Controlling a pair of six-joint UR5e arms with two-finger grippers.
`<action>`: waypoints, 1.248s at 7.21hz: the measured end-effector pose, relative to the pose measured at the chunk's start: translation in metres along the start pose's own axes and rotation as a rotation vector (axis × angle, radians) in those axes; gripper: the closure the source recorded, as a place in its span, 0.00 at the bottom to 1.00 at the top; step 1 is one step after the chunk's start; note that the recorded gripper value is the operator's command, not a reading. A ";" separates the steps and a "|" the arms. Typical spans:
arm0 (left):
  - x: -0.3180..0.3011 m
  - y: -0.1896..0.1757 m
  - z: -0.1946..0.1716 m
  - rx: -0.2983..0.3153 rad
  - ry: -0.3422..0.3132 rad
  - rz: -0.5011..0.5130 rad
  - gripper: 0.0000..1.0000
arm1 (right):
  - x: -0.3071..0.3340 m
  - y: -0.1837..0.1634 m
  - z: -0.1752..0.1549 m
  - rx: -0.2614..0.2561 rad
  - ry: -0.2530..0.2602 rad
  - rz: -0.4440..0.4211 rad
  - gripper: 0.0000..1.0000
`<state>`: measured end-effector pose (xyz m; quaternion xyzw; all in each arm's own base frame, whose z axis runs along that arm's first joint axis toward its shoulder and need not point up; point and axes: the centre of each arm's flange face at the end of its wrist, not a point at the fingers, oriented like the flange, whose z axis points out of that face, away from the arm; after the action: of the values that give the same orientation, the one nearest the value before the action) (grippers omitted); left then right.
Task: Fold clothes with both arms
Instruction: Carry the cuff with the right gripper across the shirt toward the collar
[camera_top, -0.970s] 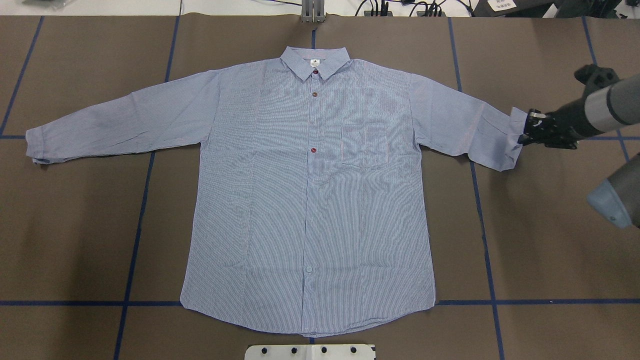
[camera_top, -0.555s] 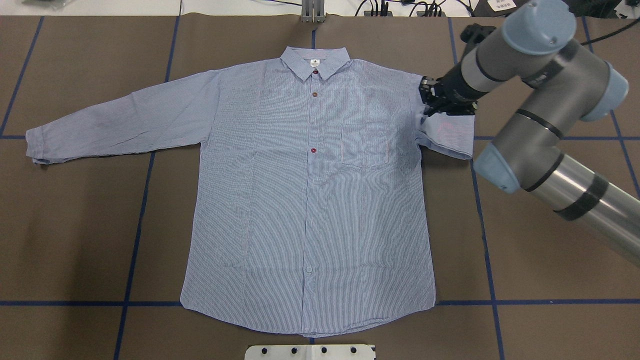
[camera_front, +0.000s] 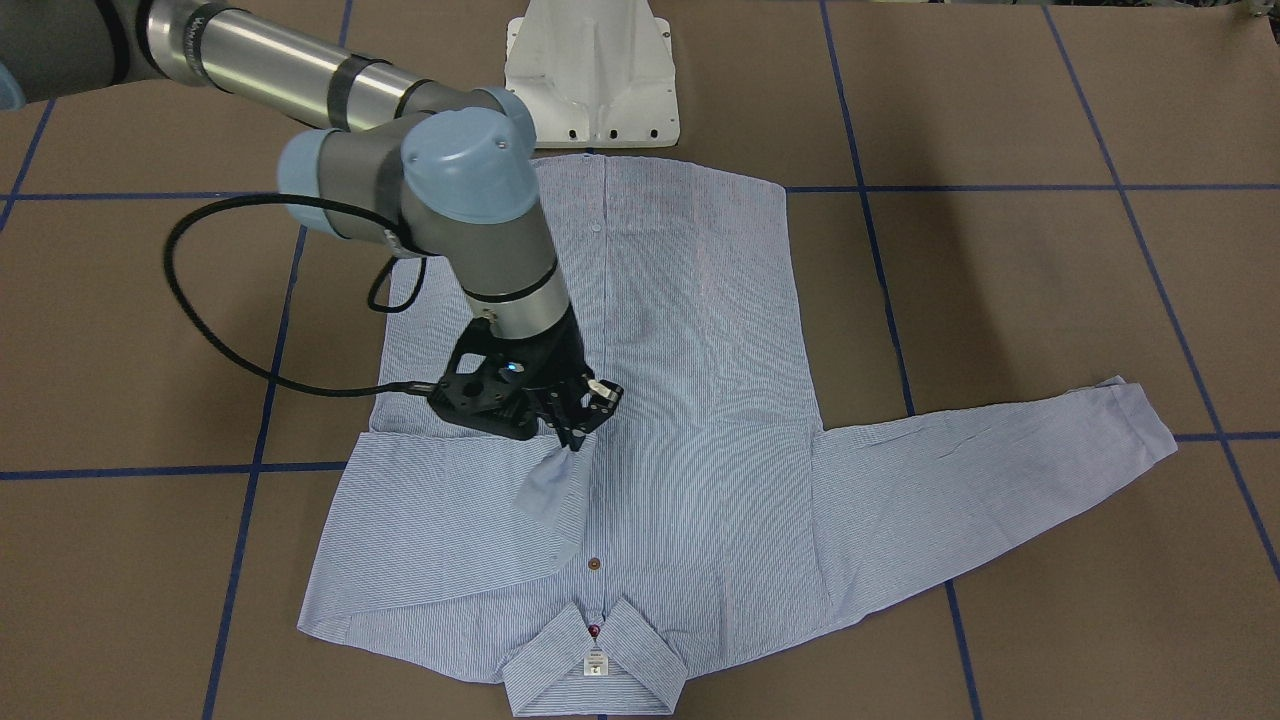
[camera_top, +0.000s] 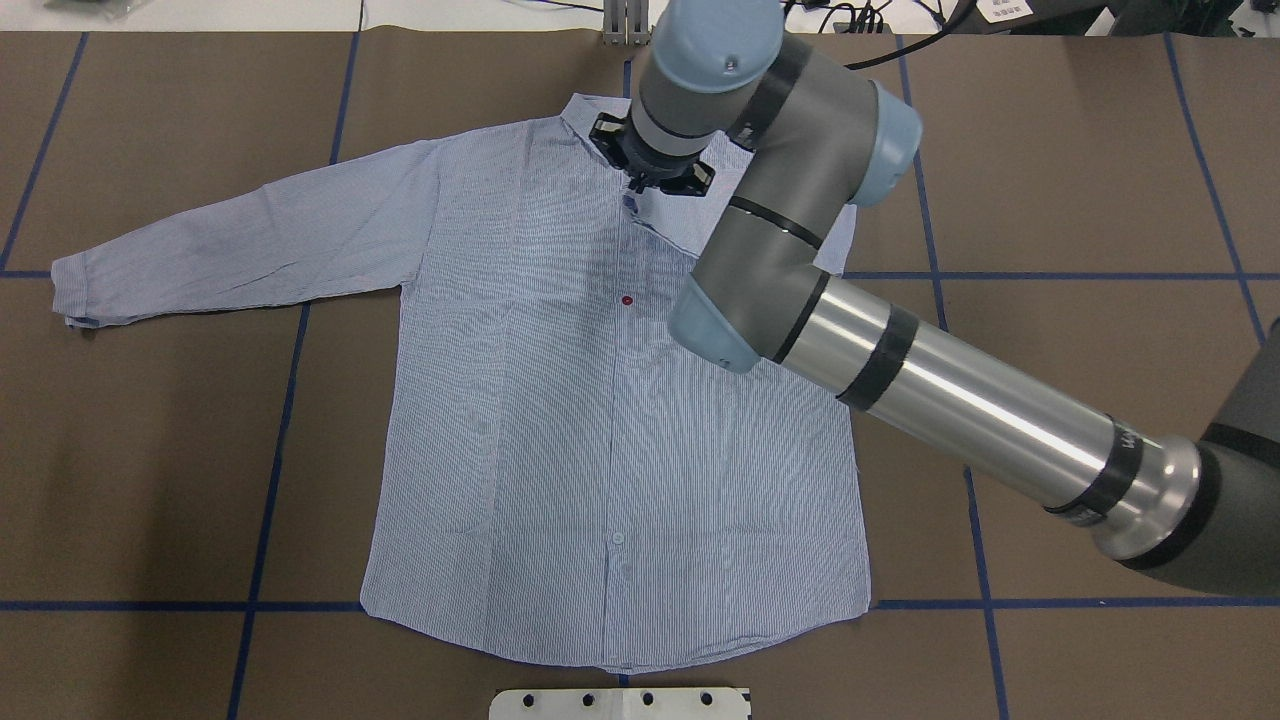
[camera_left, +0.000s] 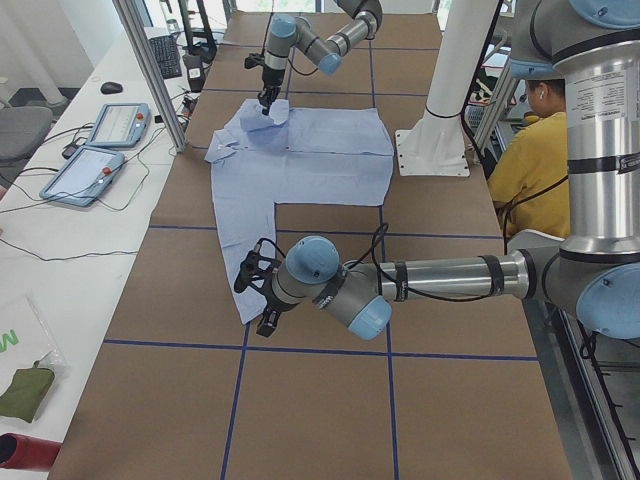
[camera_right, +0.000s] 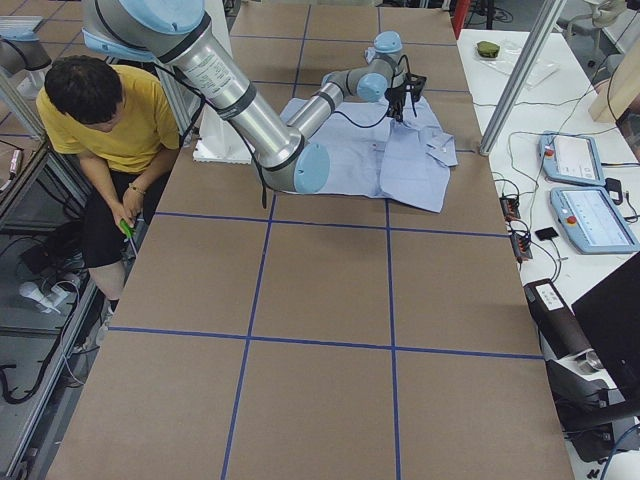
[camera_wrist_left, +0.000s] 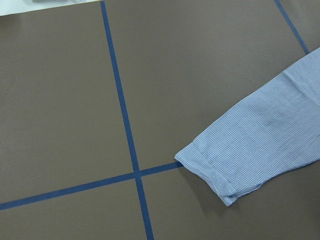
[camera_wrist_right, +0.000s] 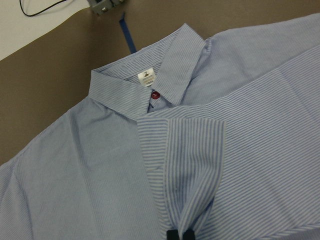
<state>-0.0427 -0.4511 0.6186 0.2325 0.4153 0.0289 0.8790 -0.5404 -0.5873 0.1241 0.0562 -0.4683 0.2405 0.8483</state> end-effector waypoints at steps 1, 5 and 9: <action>0.000 0.000 0.000 0.000 0.000 0.000 0.01 | -0.021 0.016 0.012 0.012 -0.030 0.006 1.00; 0.000 0.000 0.000 0.000 0.000 0.000 0.01 | -0.052 0.053 0.031 0.008 -0.047 0.014 0.00; 0.011 -0.009 0.007 -0.003 0.013 -0.019 0.01 | -0.078 0.065 0.031 0.031 -0.049 0.075 0.00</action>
<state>-0.0315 -0.4596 0.6109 0.2269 0.4231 0.0226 0.8769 -0.6291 -0.5681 0.0689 0.0577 -0.4869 0.2782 0.8260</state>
